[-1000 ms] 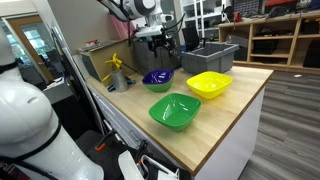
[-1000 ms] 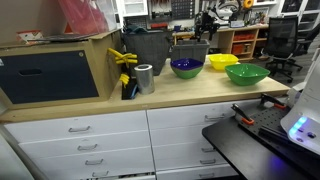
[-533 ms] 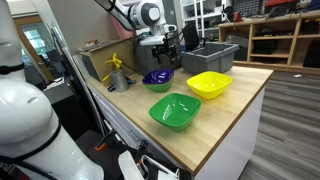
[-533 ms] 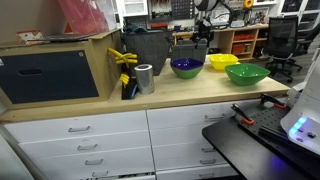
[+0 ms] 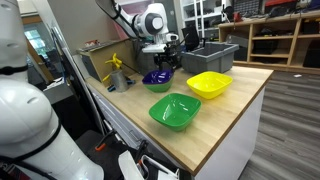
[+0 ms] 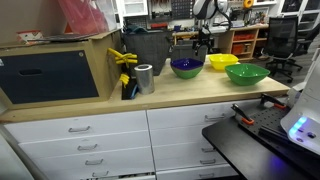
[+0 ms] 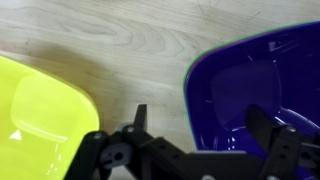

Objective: Remove the blue bowl from the stacked bowls

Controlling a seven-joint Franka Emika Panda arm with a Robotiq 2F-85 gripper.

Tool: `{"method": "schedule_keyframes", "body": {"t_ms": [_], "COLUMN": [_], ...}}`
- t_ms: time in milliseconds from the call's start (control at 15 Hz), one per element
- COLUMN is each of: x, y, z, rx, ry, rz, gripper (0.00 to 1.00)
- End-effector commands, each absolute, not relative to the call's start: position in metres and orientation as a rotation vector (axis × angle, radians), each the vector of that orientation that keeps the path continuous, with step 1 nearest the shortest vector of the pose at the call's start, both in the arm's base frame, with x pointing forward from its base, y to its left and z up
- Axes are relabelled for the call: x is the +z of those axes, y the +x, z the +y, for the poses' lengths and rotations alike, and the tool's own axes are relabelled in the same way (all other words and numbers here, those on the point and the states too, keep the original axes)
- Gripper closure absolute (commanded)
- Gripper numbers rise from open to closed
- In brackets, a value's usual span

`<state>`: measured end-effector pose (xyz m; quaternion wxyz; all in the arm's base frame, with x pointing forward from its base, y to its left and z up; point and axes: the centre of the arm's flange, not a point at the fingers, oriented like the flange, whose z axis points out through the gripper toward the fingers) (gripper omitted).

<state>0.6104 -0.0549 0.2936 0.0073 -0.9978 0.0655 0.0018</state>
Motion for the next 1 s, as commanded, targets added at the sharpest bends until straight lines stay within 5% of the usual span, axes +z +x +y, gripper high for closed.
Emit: {"method": "schedule_keyframes", "body": {"t_ms": [0,67,133,800,933], "x": [0.279,0.273,0.268,0.248,0.254], "y": [0.614,0.613,0.612,0.609,0.611], "z": [-0.056,-0.055,-0.054,-0.036,-0.034], "rx": [0.020,0.034,0.047,0.131,0.128], "ry": [-3.114,-3.114,-3.111,-3.096,-3.091], "rz": [0.253,0.258,0.255,0.231,0.219], "gripper": [0.00,0.00,0.22,0.95,1.00]}}
